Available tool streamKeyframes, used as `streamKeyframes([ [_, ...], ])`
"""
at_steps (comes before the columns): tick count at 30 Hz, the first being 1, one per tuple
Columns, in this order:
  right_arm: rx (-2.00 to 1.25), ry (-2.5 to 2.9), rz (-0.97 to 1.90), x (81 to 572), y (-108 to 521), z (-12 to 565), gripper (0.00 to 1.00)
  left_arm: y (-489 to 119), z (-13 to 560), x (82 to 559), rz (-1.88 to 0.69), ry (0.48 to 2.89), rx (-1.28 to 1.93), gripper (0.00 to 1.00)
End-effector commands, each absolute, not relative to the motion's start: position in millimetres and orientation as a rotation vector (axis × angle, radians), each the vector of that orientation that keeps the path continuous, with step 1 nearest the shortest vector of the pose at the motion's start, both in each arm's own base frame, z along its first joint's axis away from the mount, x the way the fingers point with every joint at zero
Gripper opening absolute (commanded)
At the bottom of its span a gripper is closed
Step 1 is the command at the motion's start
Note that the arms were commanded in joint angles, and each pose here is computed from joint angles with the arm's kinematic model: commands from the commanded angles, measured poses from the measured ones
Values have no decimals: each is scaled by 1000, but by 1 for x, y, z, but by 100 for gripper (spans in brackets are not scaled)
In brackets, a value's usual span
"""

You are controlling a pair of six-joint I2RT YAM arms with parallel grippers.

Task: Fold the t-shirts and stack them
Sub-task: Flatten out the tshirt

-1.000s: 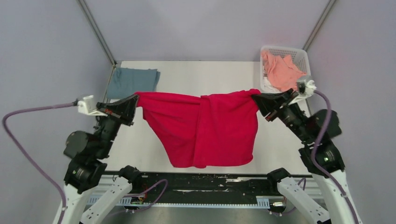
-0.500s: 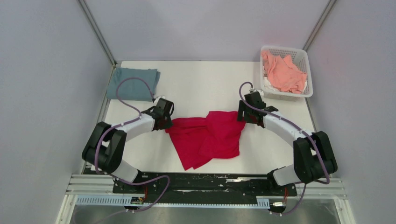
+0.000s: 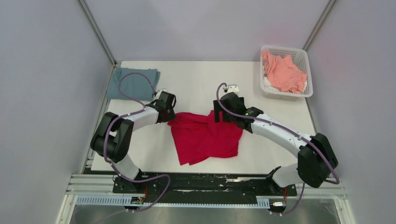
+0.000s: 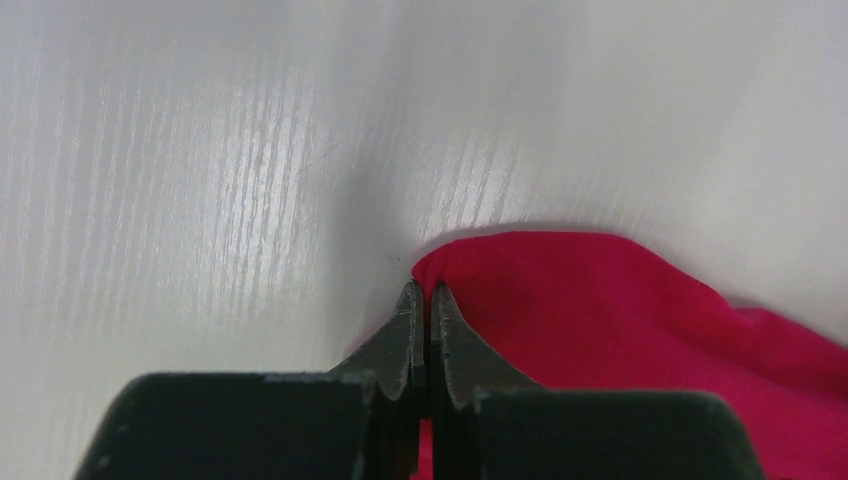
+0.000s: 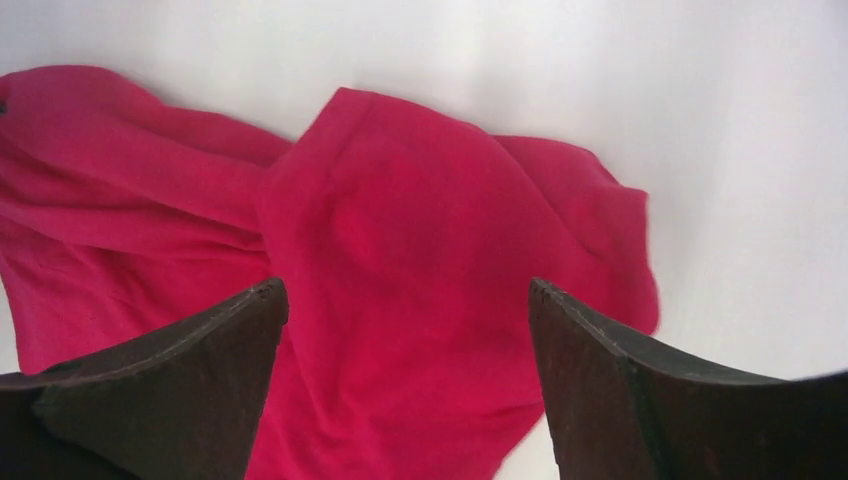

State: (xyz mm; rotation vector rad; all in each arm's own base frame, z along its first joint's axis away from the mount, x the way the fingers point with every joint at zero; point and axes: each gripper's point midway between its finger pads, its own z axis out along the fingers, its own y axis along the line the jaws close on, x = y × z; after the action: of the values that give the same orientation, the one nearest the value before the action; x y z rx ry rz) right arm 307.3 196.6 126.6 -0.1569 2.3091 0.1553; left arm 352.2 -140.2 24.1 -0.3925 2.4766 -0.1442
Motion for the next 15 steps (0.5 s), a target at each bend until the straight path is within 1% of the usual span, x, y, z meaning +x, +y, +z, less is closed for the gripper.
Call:
streamKeyframes([
  [1,-157,2324,176,317,238,119,88,-146,35,351,-237,2430,-439,0],
  [4,-153,2383,100,320,251,93,85,-143,34,349,-225,2434,-439,0],
  [9,-157,2449,42,319,261,62,70,-142,33,345,-222,2438,-442,0],
  [13,-68,2410,-96,325,238,64,50,-140,35,343,-220,2431,-442,0],
  [15,-8,2374,-155,328,221,74,41,-137,36,342,-205,2425,-443,0],
])
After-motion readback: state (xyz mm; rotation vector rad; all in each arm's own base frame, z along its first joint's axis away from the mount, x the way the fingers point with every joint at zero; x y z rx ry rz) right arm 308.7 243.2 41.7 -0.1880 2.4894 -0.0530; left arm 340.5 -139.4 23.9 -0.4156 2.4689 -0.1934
